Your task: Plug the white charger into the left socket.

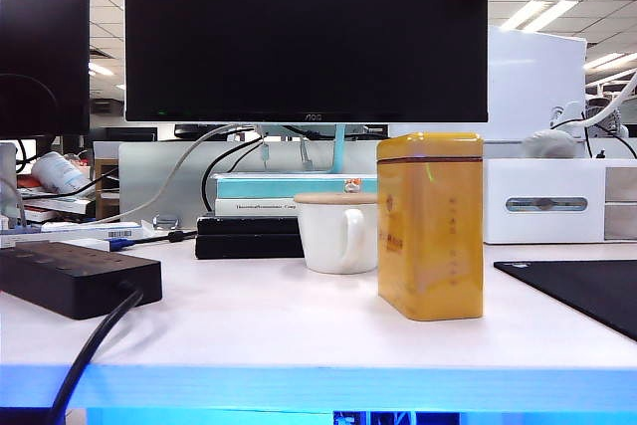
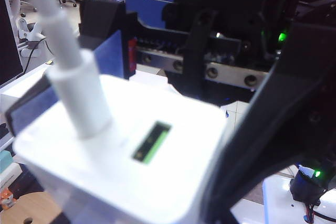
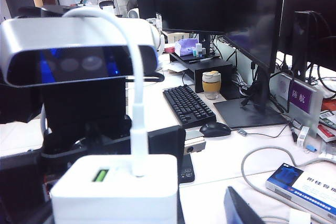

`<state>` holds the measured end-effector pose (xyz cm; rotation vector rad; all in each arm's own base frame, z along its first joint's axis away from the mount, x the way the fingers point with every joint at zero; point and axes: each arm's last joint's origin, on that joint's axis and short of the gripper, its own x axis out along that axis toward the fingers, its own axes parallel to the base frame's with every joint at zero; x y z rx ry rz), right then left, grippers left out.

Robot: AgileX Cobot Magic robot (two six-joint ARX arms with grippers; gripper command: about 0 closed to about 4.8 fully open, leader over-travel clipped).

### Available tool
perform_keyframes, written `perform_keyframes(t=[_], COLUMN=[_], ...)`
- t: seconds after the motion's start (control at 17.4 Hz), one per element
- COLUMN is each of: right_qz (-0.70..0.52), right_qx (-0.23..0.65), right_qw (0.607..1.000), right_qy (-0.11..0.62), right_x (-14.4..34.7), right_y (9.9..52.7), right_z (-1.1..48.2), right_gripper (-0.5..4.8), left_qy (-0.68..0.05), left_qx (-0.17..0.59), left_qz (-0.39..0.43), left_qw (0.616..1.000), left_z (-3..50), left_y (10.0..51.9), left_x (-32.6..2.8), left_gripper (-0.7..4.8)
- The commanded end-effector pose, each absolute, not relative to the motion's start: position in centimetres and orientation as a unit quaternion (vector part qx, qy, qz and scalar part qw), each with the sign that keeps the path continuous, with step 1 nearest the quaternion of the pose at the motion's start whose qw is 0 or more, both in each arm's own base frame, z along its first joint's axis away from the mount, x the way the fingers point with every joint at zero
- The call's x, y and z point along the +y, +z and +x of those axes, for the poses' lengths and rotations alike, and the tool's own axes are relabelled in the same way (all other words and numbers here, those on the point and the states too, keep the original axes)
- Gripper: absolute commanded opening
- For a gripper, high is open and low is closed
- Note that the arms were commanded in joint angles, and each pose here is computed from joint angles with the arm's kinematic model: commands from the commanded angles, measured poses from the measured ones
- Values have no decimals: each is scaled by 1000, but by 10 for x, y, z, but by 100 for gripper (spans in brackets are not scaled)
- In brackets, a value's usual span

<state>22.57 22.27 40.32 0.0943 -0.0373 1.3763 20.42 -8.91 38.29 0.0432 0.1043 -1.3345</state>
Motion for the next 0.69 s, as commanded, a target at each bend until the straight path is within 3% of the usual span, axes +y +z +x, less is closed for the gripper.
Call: perform_keyframes(t=[0.06, 0.34, 0.4, 0.46, 0.69], right_qz=[52, 66, 66, 66, 65], right_qx=[-22, -1, -1, -2, -8], right_qw=[770, 768, 768, 768, 767], right_qy=[635, 637, 637, 637, 638], right_x=[222, 225, 225, 225, 224], right_y=[407, 403, 403, 403, 404], right_z=[225, 227, 227, 227, 227], right_gripper=[377, 355, 302, 213, 208], left_qy=[-623, -623, -623, -623, -622], left_qx=[38, 38, 38, 38, 38], left_qz=[22, 22, 22, 22, 23], left_qw=[781, 781, 781, 781, 782], left_z=[203, 203, 203, 203, 203], left_y=[387, 387, 387, 387, 387], left_x=[-89, -89, -89, -89, -89], left_gripper=[147, 147, 147, 147, 148])
